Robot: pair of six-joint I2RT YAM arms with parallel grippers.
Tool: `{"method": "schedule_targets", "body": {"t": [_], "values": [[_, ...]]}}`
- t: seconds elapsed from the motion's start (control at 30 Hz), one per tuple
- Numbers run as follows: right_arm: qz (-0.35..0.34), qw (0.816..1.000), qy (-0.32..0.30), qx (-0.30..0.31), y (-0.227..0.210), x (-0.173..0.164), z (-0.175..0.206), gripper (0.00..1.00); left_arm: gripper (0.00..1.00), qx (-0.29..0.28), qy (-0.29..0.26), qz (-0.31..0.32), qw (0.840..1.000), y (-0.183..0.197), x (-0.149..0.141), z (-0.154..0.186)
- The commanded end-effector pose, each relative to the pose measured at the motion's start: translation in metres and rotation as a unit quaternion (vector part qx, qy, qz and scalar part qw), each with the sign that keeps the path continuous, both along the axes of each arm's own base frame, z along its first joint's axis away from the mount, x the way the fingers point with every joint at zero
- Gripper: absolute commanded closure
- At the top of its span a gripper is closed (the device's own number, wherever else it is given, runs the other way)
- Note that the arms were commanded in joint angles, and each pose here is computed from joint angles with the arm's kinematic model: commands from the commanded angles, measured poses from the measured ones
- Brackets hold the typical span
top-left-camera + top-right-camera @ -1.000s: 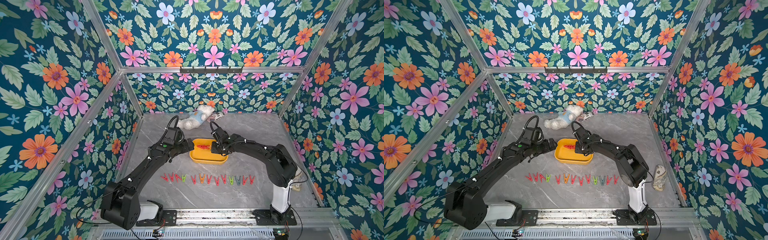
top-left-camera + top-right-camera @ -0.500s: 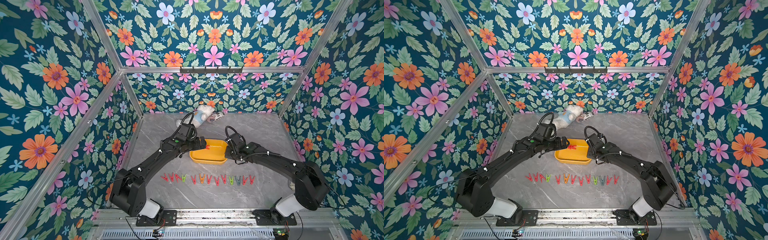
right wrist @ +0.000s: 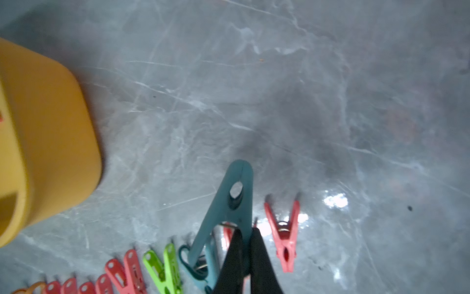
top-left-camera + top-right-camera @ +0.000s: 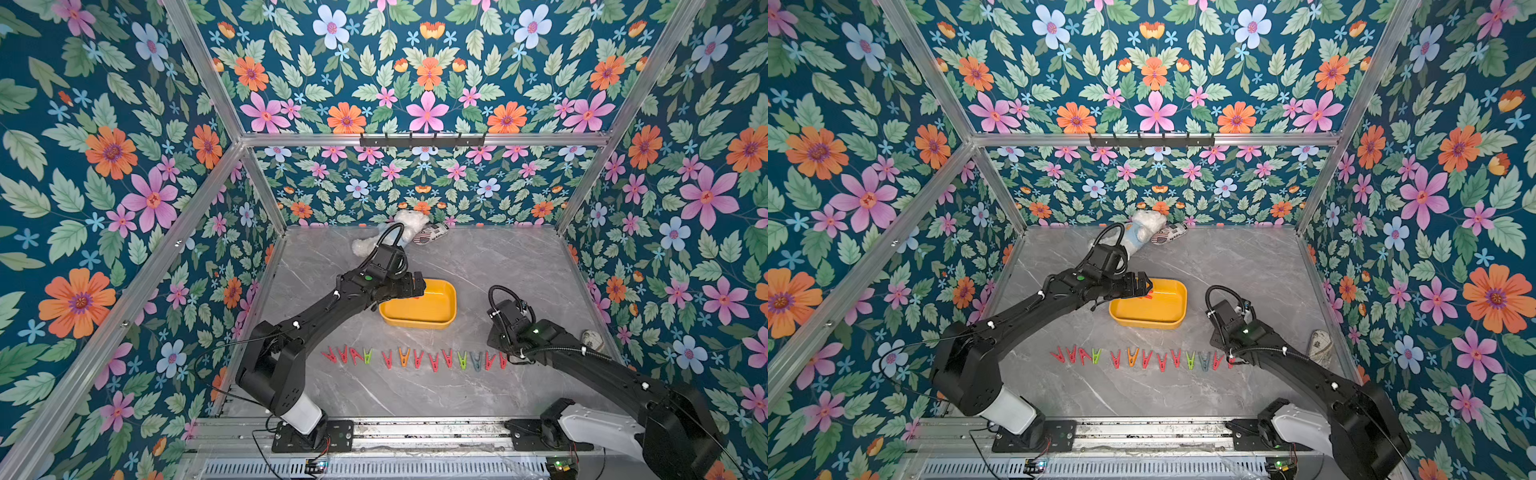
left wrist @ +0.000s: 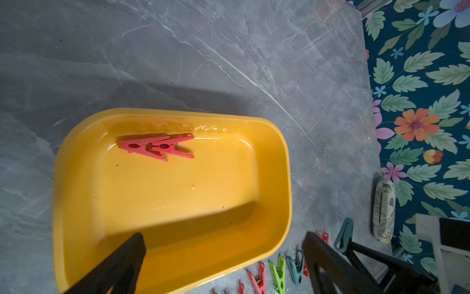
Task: Take the clothespins out of the storage box
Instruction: Place the clothespin at the center of the board.
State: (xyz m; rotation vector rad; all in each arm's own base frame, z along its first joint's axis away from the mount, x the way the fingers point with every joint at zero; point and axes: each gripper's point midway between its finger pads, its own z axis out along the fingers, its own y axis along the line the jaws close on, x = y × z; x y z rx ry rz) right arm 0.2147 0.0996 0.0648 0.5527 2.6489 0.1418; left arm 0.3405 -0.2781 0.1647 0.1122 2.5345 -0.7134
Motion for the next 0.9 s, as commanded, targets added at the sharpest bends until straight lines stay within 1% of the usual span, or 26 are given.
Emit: {"method": "schedule_targets", "body": {"t": [0.0,0.07,0.2,0.3,0.47,0.63,0.87], "values": [[-0.033,0.999,0.011,0.004,-0.014,-0.015,-0.009,1.00,0.00,-0.006,-0.011,-0.006,1.000,-0.005,0.003,0.005],[-0.048,0.999,0.018,0.005,-0.021,-0.023,-0.014,1.00,0.00,-0.005,-0.010,-0.007,1.000,-0.005,0.002,0.004],[-0.063,0.998,0.018,0.005,-0.025,-0.026,-0.013,1.00,0.00,-0.004,-0.011,-0.007,1.000,-0.005,0.000,0.004],[-0.081,0.996,0.033,-0.007,-0.031,-0.031,-0.018,1.00,0.00,-0.003,-0.010,-0.006,1.000,-0.004,-0.001,0.003],[-0.107,0.993,0.057,-0.008,-0.038,-0.045,-0.033,1.00,0.00,-0.004,-0.012,-0.006,1.000,-0.002,-0.003,0.002],[-0.123,0.991,0.048,-0.007,-0.046,-0.050,-0.034,1.00,0.00,-0.003,-0.011,-0.008,1.000,-0.002,-0.004,0.000],[-0.143,0.988,0.060,-0.011,-0.055,-0.056,-0.043,0.99,0.00,-0.004,-0.012,-0.011,1.000,-0.004,-0.003,0.000]]}}
